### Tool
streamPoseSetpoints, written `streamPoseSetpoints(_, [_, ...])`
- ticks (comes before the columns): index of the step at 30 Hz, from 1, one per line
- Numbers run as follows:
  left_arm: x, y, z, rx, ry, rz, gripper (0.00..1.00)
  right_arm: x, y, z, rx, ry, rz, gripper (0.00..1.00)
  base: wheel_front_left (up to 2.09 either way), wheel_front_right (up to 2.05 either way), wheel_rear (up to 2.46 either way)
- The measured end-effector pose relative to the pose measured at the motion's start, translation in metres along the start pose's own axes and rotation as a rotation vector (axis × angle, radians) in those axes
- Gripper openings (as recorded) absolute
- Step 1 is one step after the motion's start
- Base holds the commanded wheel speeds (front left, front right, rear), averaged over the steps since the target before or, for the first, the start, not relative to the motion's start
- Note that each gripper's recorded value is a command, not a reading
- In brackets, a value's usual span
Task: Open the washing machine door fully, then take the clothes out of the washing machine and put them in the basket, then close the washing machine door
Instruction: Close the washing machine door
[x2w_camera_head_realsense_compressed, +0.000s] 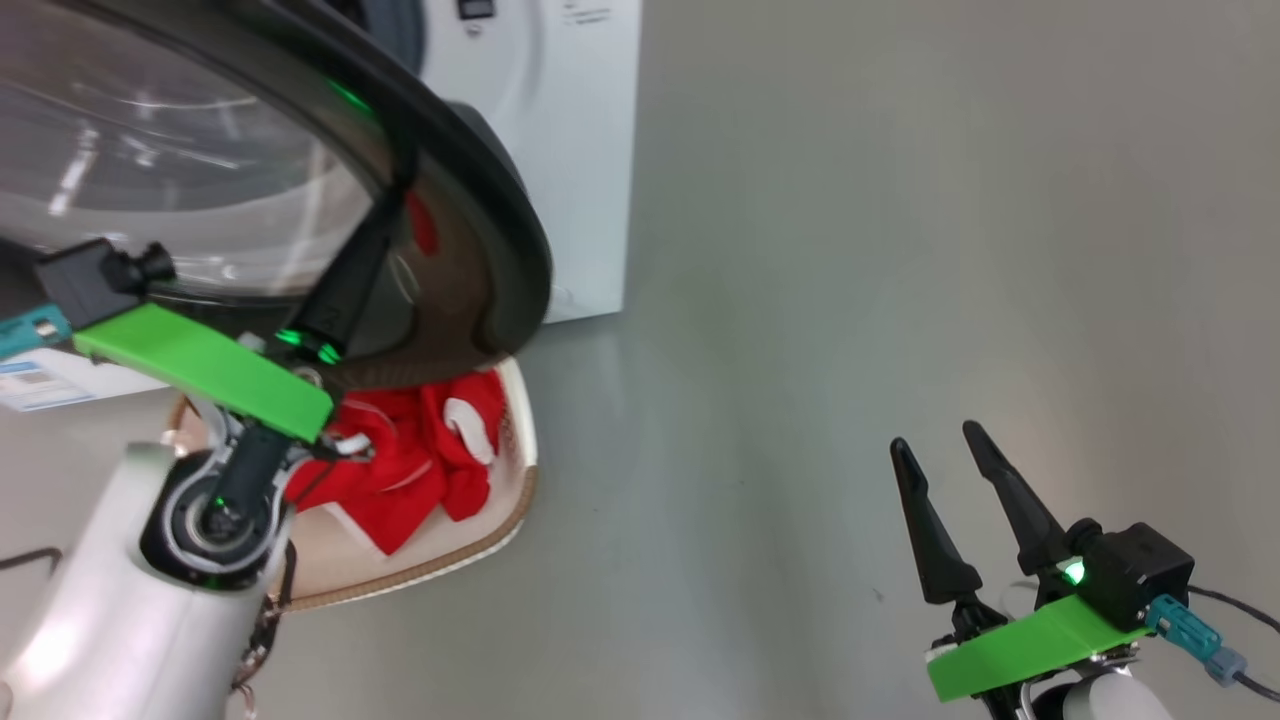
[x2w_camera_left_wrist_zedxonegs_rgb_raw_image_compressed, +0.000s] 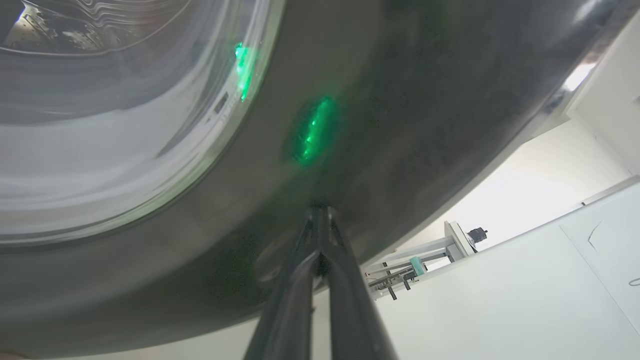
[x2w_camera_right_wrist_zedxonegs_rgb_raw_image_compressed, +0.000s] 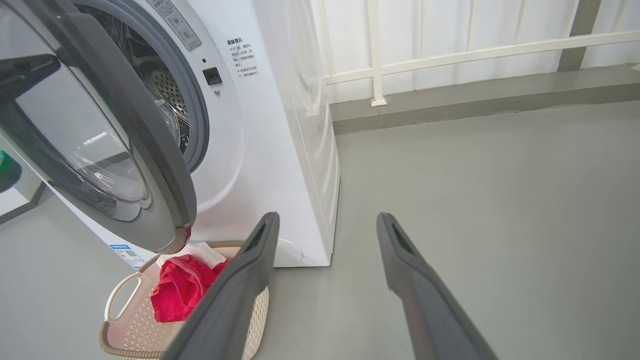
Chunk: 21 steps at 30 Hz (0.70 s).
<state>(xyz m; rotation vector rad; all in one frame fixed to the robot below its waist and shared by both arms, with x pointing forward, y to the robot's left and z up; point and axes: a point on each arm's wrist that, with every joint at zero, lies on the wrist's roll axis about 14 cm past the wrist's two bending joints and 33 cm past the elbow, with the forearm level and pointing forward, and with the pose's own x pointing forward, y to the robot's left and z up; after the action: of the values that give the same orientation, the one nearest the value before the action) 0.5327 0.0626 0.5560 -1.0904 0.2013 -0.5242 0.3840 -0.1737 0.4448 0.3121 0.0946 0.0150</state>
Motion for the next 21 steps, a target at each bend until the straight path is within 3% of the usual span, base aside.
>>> streamPoseSetpoints(11, [0.009, 0.019, -0.003, 0.026, -0.03, 0.045, 0.0, -0.003, -0.011, 0.006, -0.005, -0.015, -0.035, 1.0, 0.0, 0.0, 0.0])
streamPoseSetpoints(21, [-0.04, 0.039, -0.01, 0.043, -0.079, 0.14, 0.04, -0.004, -0.001, 0.013, -0.002, -0.039, -0.004, 1.0, 0.0, 0.0, 0.0])
